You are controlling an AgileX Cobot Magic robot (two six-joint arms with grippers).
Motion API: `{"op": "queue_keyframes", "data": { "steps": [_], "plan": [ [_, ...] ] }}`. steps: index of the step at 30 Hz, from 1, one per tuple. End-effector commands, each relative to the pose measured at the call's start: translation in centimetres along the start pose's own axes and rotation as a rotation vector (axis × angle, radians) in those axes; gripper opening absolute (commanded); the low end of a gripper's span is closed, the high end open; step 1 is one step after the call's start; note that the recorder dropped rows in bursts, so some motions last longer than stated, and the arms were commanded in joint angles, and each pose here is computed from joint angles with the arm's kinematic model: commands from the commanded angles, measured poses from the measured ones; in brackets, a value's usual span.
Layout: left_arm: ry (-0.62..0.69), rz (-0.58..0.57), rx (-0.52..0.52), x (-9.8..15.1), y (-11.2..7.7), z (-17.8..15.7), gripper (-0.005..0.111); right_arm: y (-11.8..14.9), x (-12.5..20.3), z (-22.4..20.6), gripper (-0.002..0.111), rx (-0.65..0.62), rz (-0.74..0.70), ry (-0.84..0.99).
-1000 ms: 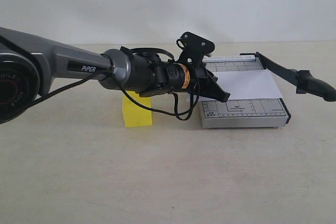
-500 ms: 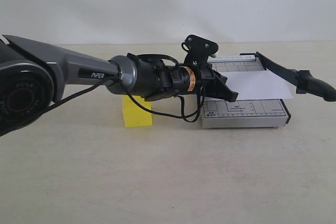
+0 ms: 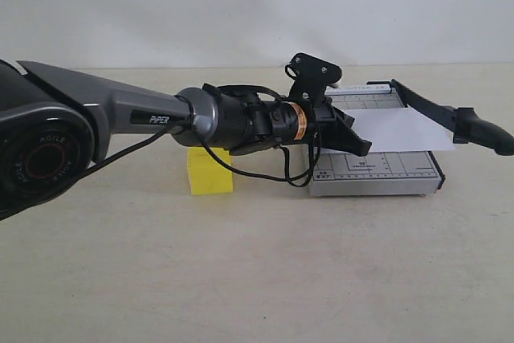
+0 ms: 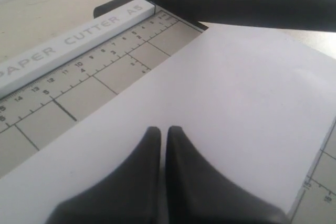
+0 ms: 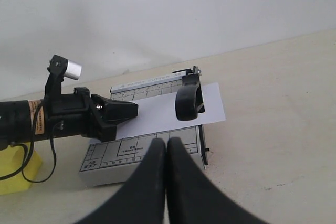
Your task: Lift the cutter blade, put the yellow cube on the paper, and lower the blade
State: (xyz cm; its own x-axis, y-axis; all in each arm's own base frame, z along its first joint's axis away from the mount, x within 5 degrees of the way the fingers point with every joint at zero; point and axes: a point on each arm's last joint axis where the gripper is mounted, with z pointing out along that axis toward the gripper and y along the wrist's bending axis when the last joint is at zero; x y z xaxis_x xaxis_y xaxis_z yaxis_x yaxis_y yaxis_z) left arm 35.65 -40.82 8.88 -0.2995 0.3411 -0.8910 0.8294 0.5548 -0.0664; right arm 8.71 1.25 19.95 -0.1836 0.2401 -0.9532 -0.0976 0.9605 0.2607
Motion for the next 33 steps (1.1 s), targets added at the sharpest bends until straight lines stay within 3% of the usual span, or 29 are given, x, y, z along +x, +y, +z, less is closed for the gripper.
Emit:
{"op": "queue_keyframes", "data": {
  "steps": [1,5,11,18,33],
  "plan": [
    [0.053,-0.004,-0.085,-1.1,0.4,-0.8,0.004,0.0,0.1,0.0,0.000,-0.002,0.000,-0.002],
    [0.066,0.019,-0.148,-3.0,1.1,-2.2,0.005,0.0,0.1,0.0,0.000,-0.002,0.000,-0.002],
    [0.001,0.023,-0.146,-5.8,1.0,-3.8,0.020,0.0,0.1,0.0,0.000,-0.002,0.000,-0.002],
    [0.011,0.019,-0.152,-6.0,0.5,-3.9,0.032,0.0,0.1,0.0,0.000,-0.002,0.000,-0.002],
    [0.070,0.015,-0.162,-3.6,0.8,-2.7,0.032,0.1,-0.2,-0.6,0.000,-0.015,-0.003,-0.048]
  ]
}}
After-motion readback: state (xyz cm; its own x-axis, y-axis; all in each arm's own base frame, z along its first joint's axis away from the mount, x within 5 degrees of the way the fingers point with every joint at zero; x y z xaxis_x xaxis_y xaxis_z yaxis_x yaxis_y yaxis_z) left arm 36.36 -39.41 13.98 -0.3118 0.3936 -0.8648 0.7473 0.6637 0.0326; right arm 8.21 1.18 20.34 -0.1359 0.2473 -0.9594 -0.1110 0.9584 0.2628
